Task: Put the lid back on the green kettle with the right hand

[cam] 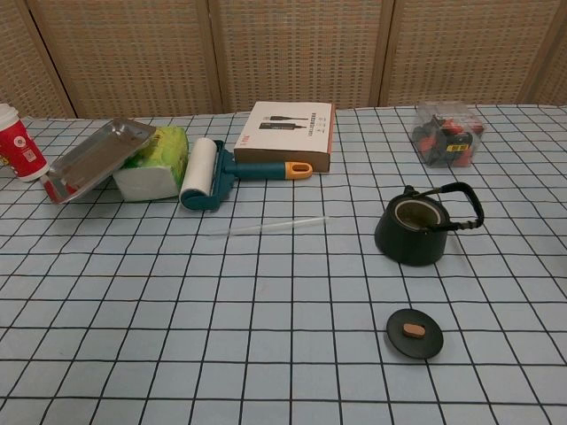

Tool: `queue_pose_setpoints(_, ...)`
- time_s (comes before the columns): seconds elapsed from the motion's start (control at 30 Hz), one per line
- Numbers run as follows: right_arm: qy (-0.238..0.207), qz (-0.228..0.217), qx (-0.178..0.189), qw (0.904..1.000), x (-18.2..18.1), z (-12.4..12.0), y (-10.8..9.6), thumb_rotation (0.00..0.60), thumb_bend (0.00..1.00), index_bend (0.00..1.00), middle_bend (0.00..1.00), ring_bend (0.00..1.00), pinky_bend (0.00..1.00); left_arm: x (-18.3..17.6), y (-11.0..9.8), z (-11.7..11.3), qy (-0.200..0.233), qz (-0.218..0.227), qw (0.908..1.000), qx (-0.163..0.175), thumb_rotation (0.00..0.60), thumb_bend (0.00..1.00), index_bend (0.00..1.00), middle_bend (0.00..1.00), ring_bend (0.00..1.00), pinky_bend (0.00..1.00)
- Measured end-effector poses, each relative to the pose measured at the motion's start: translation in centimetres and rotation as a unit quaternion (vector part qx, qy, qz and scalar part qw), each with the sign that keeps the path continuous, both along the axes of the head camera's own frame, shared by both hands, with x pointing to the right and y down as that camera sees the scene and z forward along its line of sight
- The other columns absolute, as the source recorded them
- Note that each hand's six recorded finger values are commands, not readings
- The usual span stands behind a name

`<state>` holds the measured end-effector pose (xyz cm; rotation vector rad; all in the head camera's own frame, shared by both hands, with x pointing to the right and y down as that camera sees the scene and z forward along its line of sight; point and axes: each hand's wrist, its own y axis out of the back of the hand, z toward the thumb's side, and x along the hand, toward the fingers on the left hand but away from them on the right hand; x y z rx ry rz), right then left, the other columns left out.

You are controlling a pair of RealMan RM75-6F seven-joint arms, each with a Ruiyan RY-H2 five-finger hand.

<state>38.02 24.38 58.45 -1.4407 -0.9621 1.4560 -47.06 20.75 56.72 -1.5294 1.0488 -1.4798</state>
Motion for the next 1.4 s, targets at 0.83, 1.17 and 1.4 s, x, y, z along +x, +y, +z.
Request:
queue_pose_setpoints(0.83, -0.037, -0.020, -0.015, 0.9990, -1.1, 0.1, 0.3, 0.600, 0.15, 0.07, 0.00, 0.00, 0.00, -0.3, -0.2, -0.3, 0.001, -0.008, 1.0000, 0.006, 0.600, 0.03, 0.00, 0.00, 0.00, 0.00)
queue_pose_setpoints(1.17, -0.104, -0.065, -0.027, 0.9922, -3.1, 0.0, -0.6, 0.600, 0.19, 0.24, 0.00, 0.00, 0.00, 0.0, -0.1, -0.2, -0.003, -0.005, 1.0000, 0.007, 0.600, 0.03, 0.00, 0.00, 0.00, 0.00)
queue_pose_setpoints(1.4, -0.132, -0.124, -0.059, 0.9818, -6.3, 1.0, -1.0, 0.600, 0.33, 0.36, 0.05, 0.00, 0.01, 0.0, -0.2, 0.0, -0.005, -0.005, 1.0000, 0.005, 0.600, 0.03, 0.00, 0.00, 0.00, 0.00)
